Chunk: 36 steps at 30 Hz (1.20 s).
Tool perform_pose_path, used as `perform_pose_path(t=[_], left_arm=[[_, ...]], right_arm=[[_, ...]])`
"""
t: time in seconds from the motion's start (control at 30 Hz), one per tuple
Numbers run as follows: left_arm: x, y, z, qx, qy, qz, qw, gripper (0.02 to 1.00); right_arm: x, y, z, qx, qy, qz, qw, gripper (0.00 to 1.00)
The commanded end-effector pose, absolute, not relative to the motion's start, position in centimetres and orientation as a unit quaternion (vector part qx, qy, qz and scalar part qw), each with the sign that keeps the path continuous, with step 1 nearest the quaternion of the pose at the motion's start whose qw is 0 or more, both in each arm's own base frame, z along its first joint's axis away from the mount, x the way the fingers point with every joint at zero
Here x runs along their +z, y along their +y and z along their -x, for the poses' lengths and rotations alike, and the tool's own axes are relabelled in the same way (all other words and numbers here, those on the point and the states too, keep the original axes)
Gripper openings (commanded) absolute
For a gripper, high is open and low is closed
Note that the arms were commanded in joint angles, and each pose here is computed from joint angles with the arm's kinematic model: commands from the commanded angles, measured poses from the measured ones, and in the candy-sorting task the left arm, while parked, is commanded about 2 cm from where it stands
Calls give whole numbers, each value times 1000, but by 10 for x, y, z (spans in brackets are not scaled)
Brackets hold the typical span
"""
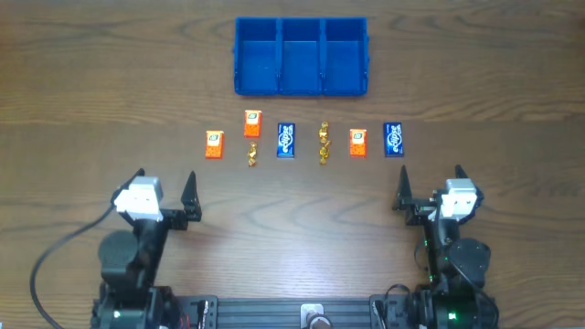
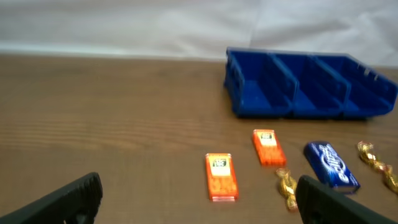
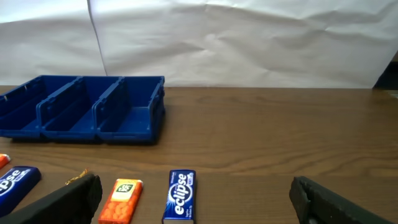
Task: Sort Candies Into Trays
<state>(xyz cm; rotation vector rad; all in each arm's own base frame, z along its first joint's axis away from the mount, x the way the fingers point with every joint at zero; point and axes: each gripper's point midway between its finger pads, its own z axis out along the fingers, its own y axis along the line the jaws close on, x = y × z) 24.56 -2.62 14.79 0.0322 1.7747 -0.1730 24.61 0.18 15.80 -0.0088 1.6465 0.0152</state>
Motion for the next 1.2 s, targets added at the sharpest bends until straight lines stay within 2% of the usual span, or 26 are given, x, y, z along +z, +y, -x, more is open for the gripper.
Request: perform_pose_path(t=[0.03, 0.1, 0.2, 0.27, 0.33, 0.53, 0.73, 0.93, 1.03, 1.2], left_arm=[[254, -24, -275, -83, 794, 9, 602, 1000], [275, -26, -302, -84, 834, 17, 544, 1000], [254, -39, -339, -88, 910, 24, 404, 1000], [212, -57, -360, -87, 947, 7, 310, 998], [169, -67, -372, -82, 964, 1, 253, 998], [78, -73, -368, -55, 991, 7, 123, 1000], [36, -73, -357, -19, 998, 7, 66, 1000], [9, -73, -353, -7, 999, 10, 42, 991], [-8, -79, -354, 0, 999, 4, 33, 930], [-11, -79, -355, 0, 999, 8, 35, 816]], right_arm=[[157, 2, -246, 2, 733, 10, 680, 1000], [157, 2, -246, 2, 733, 9, 680, 1000], [157, 2, -246, 2, 733, 9, 680, 998], [157, 2, -246, 2, 733, 9, 680, 1000], [157, 2, -246, 2, 733, 10, 680, 998], [157, 2, -246, 2, 733, 10, 680, 1000], [157, 2, -246, 2, 733, 10, 680, 998], [157, 2, -246, 2, 733, 9, 680, 1000], [157, 2, -246, 2, 734, 9, 680, 998], [157, 2, -246, 2, 733, 10, 680, 1000]])
